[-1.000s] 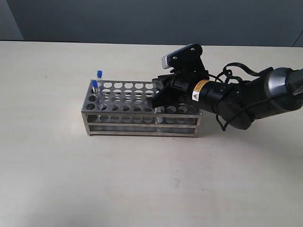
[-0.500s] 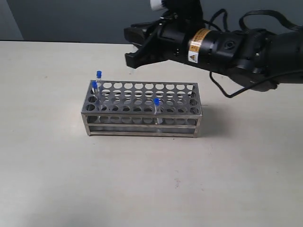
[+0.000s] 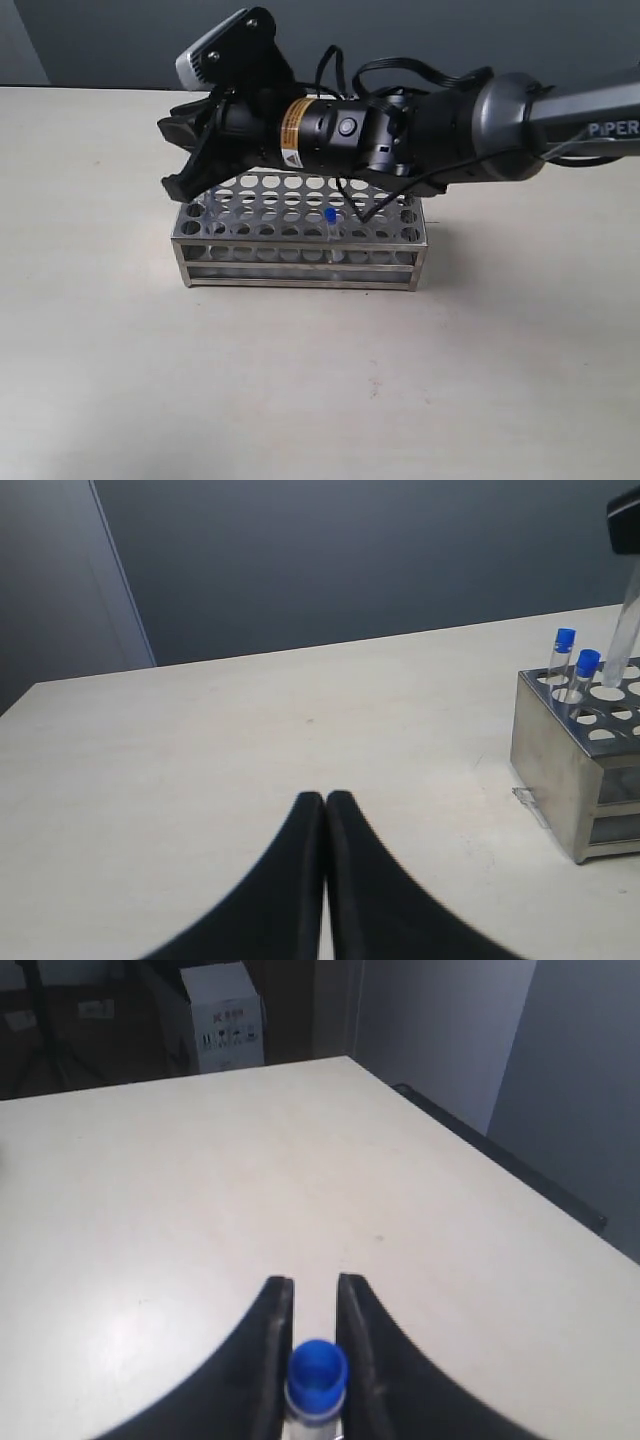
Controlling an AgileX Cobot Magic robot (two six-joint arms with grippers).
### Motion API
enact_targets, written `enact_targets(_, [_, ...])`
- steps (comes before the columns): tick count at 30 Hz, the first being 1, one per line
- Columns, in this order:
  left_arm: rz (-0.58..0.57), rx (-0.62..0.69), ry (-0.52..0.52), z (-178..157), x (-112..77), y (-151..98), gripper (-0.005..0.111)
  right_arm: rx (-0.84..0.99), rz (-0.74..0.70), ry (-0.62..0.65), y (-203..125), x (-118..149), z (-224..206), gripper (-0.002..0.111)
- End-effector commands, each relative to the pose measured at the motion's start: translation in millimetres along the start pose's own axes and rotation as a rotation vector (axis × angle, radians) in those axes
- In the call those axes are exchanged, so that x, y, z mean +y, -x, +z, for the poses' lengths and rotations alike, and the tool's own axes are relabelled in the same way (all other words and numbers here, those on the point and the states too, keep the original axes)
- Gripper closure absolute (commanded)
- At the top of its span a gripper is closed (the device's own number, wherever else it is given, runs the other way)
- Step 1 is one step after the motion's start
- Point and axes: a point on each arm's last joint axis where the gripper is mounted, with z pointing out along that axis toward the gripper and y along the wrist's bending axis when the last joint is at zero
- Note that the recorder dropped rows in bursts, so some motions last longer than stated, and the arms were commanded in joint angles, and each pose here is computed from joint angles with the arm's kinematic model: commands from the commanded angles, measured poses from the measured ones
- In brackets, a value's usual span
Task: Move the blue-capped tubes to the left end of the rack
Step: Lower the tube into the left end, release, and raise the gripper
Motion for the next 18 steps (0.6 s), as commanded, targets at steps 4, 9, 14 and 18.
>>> enact_targets(4, [0.001,-0.014,-0.003,-1,0.0,2,0.106,0.039,-0.02,0.027,-12,7,15,0.108])
enact_targets(9, [0.001,-0.014,-0.003,-1,0.0,2,0.106,0.054,-0.019,0.031,-19,7,18,0.108])
enact_targets(14, [0.001,-0.017,-0.003,-1,0.0,2,0.106,0.059,-0.053,0.03,-20,7,18,0.108])
enact_targets(18, [0.001,-0.017,-0.003,-1,0.0,2,0.106,0.063,-0.053,0.029,-22,7,19,0.108])
